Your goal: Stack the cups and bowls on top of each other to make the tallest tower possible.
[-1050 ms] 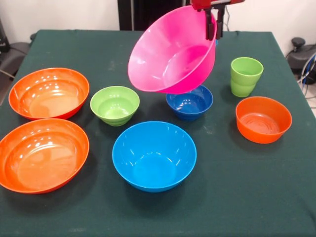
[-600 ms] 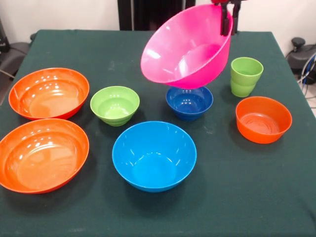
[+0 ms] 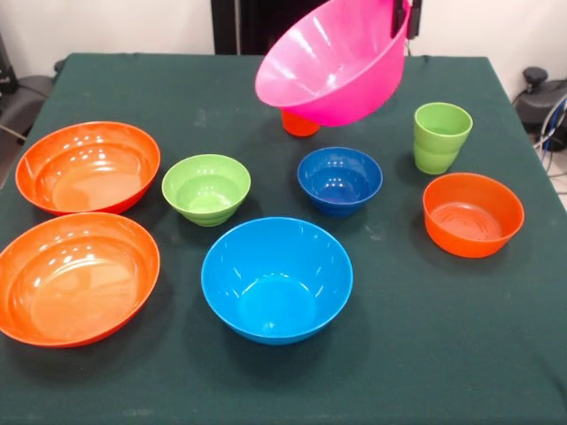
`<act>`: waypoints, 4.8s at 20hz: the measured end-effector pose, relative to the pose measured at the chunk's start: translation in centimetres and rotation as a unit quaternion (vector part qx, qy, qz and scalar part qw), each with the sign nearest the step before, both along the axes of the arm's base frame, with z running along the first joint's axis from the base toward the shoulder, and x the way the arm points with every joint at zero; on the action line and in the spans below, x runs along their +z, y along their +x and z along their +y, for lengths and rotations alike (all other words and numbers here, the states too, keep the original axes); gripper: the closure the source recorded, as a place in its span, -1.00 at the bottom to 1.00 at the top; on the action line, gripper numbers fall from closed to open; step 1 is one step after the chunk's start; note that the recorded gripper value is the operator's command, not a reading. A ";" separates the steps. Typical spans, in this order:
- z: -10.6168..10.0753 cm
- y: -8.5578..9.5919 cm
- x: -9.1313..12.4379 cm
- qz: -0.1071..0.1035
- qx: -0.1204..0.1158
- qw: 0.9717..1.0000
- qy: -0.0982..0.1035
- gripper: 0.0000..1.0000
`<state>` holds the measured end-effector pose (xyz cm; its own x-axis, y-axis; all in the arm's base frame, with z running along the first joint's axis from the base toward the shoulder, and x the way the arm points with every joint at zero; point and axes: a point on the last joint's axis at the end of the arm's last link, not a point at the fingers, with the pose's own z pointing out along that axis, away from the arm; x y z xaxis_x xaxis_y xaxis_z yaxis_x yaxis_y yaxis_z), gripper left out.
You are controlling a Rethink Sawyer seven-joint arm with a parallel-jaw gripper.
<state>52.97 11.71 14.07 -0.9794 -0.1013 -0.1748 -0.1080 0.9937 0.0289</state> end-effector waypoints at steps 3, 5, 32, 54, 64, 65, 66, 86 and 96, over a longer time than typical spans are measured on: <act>-0.5 -0.9 -0.4 -0.003 0.001 1.000 -0.004 1.00; -0.8 -1.5 -0.7 -0.007 0.002 1.000 -0.006 1.00; -2.2 -1.6 -0.8 -0.051 0.036 0.998 -0.029 1.00; 1.4 15.2 1.5 -0.044 0.006 0.999 0.003 1.00; 2.3 18.9 2.7 -0.040 0.005 0.999 0.011 1.00; 2.4 19.1 2.8 -0.042 0.005 0.999 0.011 1.00; 2.4 19.2 2.9 -0.043 0.005 0.999 0.012 1.00; -3.2 20.9 3.1 -0.052 -0.029 0.998 0.021 1.00; -6.3 21.1 2.2 -0.051 -0.037 0.998 0.017 1.00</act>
